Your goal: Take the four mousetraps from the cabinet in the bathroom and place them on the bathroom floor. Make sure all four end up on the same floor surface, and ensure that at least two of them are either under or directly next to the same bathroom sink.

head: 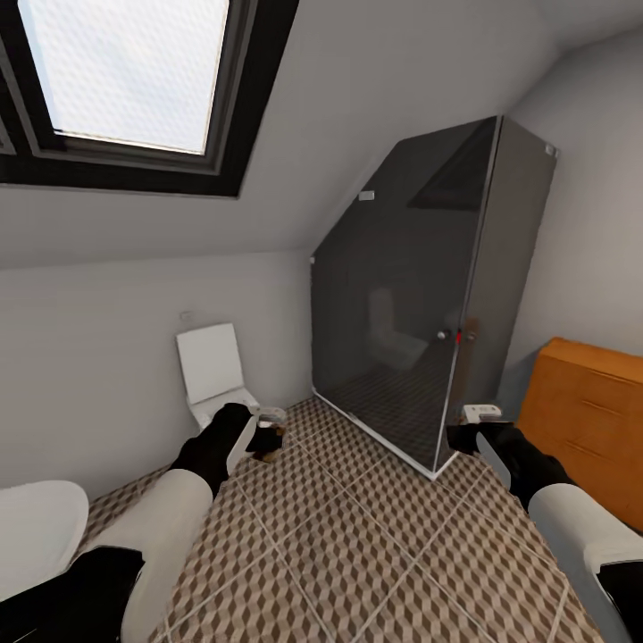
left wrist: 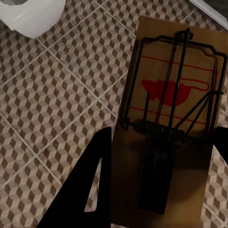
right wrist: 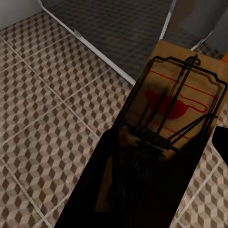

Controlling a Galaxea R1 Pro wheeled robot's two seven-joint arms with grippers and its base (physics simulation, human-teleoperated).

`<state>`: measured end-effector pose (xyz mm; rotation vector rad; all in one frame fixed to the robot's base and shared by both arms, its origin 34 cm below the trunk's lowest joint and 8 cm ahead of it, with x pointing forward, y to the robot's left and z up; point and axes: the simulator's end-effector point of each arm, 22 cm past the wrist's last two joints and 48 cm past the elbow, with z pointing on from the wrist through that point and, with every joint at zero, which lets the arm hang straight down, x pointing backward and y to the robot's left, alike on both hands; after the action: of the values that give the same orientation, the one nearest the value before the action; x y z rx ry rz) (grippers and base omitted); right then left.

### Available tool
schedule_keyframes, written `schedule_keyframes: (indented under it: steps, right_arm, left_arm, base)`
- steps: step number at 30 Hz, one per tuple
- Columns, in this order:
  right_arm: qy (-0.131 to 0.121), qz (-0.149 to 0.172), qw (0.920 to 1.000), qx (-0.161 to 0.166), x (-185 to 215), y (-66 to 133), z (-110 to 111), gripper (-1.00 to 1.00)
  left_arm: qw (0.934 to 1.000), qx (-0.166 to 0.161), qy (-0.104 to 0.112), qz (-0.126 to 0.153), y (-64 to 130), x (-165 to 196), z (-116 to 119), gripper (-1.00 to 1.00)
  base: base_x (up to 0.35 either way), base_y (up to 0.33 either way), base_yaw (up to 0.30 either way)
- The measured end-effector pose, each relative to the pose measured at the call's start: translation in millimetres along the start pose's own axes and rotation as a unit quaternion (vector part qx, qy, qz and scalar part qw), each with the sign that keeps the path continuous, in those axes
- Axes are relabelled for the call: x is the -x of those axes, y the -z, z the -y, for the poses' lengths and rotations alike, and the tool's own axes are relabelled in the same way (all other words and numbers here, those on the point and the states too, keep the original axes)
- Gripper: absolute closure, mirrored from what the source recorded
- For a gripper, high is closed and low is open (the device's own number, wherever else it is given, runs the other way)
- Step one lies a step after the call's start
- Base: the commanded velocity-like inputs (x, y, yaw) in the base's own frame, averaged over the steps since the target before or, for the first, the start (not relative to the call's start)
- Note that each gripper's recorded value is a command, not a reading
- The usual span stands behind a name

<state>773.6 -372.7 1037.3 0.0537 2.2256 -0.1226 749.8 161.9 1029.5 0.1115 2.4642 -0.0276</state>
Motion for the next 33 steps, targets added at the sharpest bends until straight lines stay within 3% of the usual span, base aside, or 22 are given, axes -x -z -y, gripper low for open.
schedule_keyframes:
  steps: [7,27,33]
  right_arm:
    - [0.000,0.000,1.0000,0.000,-0.5,0.4,0.2,1.00]
    - [-0.001,0.000,1.0000,0.000,-0.2,0.5,0.0,1.00]
    - [-0.001,0.000,1.0000,0.000,-0.1,0.2,0.8,1.00]
  left_arm:
    - [1.0000,0.000,0.000,-0.003,-0.7,-2.4,0.0,1.00]
    - [1.0000,0.000,-0.001,-0.003,-0.8,-3.0,0.7,1.00]
    - [1.0000,0.000,0.000,-0.003,-1.3,-2.9,0.7,1.00]
  base:
    - [0.104,0.000,0.272]
    - [0.298,0.000,0.271]
    - [0.138,0.000,0.252]
